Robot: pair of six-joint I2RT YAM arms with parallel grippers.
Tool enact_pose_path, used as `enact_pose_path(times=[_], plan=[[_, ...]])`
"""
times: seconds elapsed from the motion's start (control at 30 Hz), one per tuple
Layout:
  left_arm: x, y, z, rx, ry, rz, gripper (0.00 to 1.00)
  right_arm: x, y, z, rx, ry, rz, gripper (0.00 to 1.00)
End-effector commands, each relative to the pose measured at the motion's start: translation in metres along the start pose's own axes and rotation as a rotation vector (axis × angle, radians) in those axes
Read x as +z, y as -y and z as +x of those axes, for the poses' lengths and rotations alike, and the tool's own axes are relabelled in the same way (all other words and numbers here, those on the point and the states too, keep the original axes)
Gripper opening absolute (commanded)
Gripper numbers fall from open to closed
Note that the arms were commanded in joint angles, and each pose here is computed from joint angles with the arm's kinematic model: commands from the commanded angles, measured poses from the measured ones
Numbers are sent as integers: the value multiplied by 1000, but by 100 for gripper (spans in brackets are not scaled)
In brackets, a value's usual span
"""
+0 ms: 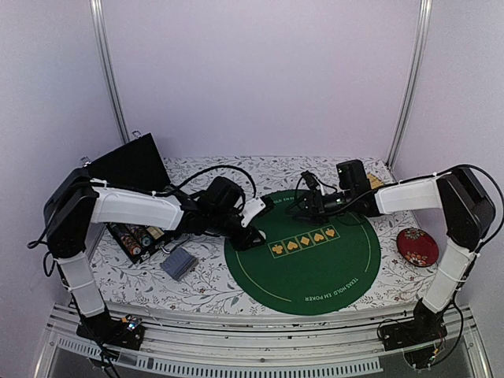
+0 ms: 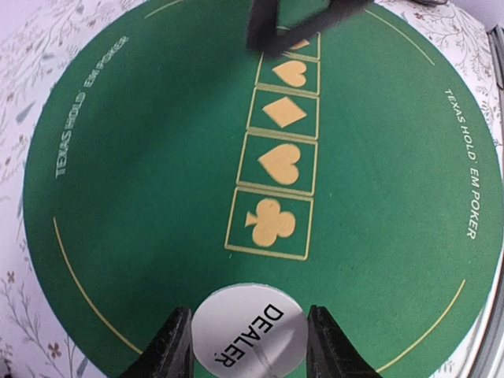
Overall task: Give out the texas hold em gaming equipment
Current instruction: Pass from the left arm to the right
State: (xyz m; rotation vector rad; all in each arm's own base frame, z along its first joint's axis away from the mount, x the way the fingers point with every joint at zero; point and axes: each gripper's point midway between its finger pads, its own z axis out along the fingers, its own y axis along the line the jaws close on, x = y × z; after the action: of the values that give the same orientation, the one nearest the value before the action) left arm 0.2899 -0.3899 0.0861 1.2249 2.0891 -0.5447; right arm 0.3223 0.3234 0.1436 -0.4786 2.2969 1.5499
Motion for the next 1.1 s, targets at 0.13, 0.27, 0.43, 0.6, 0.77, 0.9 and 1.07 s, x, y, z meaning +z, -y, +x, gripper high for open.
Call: enact_pose_path(times=[0.13, 0.27, 0.43, 0.6, 0.77, 0.9, 1.07], plan=[[-3, 13, -39, 130, 128, -63, 8, 39, -16, 12, 25, -122, -152, 66], [-5, 11, -42, 141, 133, -81, 8, 47, -19, 15, 34, -145, -188, 63], [-5, 7, -43, 143, 136, -106, 8, 61, -20, 26, 53, -188, -201, 61], [-9, 8, -49, 144, 162, -104, 8, 68, -16, 28, 65, -201, -202, 54], [-11, 9, -50, 153, 170, -105, 8, 73, -19, 26, 59, -208, -212, 38], [-10, 7, -46, 155, 160, -116, 7, 73, -20, 25, 57, -214, -221, 15], [-13, 4, -41, 148, 150, -137, 7, 71, -19, 25, 47, -214, -215, 2]])
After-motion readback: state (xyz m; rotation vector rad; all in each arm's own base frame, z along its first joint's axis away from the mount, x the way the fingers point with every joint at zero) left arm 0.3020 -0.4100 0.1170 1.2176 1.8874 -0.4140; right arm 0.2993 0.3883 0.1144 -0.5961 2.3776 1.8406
